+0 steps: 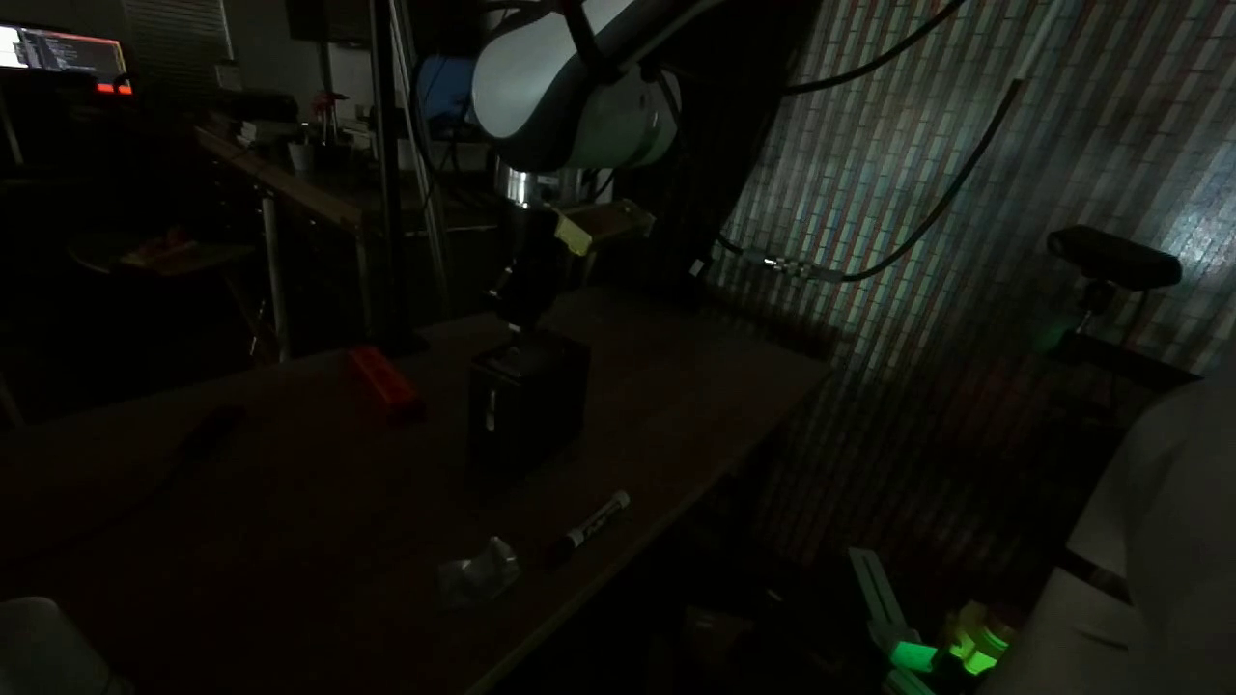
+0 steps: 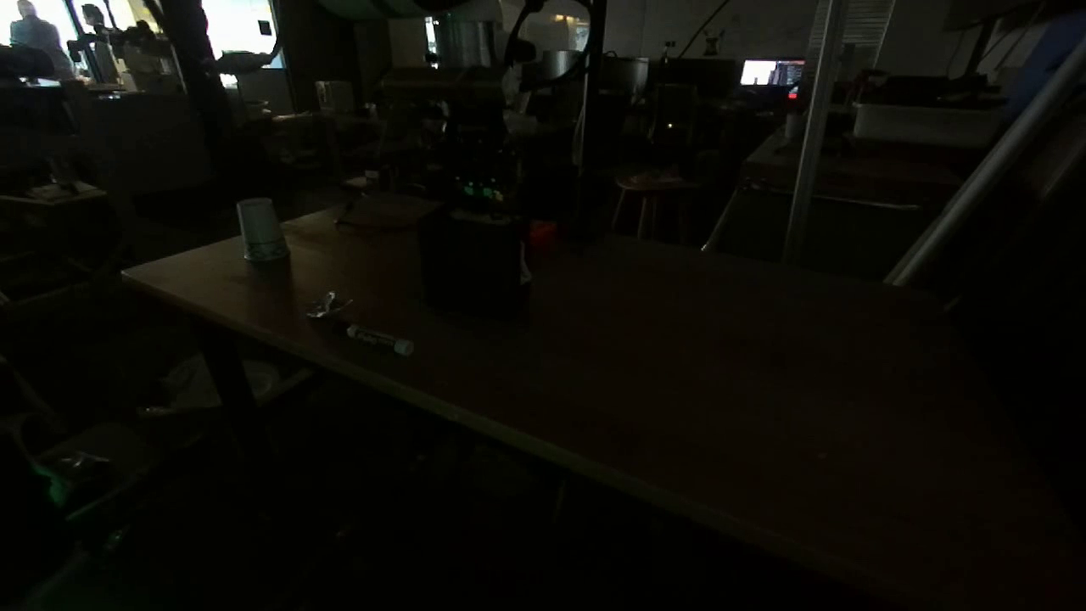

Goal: Put the white towel in the black basket.

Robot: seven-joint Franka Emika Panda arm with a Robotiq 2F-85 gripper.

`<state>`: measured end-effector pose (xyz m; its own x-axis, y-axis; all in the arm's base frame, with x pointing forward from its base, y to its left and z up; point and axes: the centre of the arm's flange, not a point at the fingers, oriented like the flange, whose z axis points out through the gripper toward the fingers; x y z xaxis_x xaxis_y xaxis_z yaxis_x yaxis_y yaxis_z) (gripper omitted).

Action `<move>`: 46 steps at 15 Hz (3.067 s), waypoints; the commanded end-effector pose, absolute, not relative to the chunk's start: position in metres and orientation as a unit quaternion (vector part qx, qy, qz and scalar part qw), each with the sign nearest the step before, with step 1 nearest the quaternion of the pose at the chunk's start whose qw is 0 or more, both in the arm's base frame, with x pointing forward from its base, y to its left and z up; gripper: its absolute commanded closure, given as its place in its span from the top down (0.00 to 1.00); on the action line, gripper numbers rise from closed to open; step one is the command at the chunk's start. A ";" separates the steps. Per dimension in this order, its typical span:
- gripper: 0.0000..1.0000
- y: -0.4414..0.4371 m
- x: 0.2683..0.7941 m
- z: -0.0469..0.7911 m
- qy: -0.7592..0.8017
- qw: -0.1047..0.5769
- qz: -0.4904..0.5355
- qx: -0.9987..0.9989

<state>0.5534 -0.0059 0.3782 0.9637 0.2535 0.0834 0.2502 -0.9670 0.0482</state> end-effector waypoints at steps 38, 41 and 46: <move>0.00 -0.042 0.538 0.432 0.083 0.016 0.087 0.993; 0.28 -0.041 0.529 0.455 0.078 0.005 0.101 0.992; 0.27 -0.040 0.537 0.447 0.080 0.010 0.097 0.992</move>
